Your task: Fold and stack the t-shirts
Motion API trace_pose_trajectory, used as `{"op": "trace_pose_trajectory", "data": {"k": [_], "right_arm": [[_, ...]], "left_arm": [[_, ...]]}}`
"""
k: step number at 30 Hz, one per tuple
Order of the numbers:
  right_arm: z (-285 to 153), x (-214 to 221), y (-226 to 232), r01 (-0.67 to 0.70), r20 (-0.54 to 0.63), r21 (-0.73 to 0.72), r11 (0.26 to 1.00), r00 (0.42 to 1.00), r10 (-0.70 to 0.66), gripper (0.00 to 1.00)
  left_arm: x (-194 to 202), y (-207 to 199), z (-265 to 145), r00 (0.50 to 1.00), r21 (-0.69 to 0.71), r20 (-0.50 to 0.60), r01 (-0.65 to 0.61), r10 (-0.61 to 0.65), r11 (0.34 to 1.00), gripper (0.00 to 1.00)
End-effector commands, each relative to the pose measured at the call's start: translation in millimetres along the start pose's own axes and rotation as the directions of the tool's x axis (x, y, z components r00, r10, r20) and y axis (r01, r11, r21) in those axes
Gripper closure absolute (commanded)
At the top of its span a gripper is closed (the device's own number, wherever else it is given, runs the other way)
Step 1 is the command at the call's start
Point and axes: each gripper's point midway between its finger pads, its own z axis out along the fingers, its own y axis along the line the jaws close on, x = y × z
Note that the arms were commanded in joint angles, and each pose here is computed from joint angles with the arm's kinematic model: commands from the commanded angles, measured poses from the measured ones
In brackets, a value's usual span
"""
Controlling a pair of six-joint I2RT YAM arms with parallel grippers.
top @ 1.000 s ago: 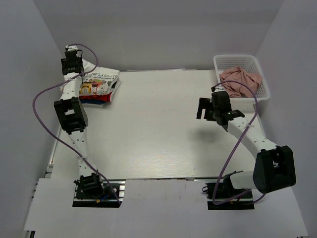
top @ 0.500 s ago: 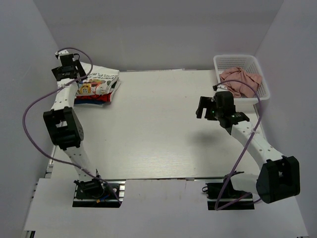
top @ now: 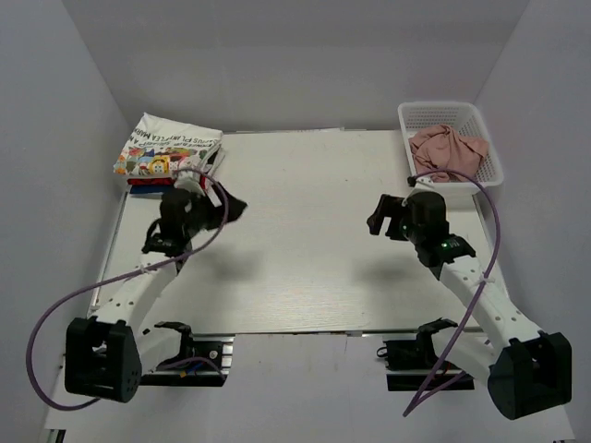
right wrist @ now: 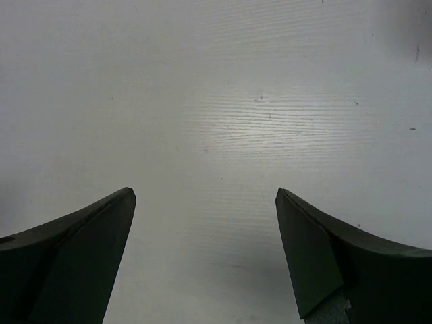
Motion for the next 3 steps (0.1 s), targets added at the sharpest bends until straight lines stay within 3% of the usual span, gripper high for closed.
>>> {"op": "trace_pose_trajectory", "data": {"k": [1, 3], "right_arm": [[-3.2, -2.4, 5.8, -0.026, 0.039, -0.038, 0.999, 0.999, 0.027, 0.10], [-4.0, 2.0, 5.9, -0.025, 0.035, -0.046, 0.999, 0.999, 0.027, 0.10]], "left_arm": [[39.2, -0.7, -4.1, 0.995, -0.007, -0.090, 0.042, -0.043, 0.999, 0.00], [39.7, -5.1, -9.6, 0.996, 0.004, -0.082, 0.019, -0.019, 1.000, 0.00]]}}
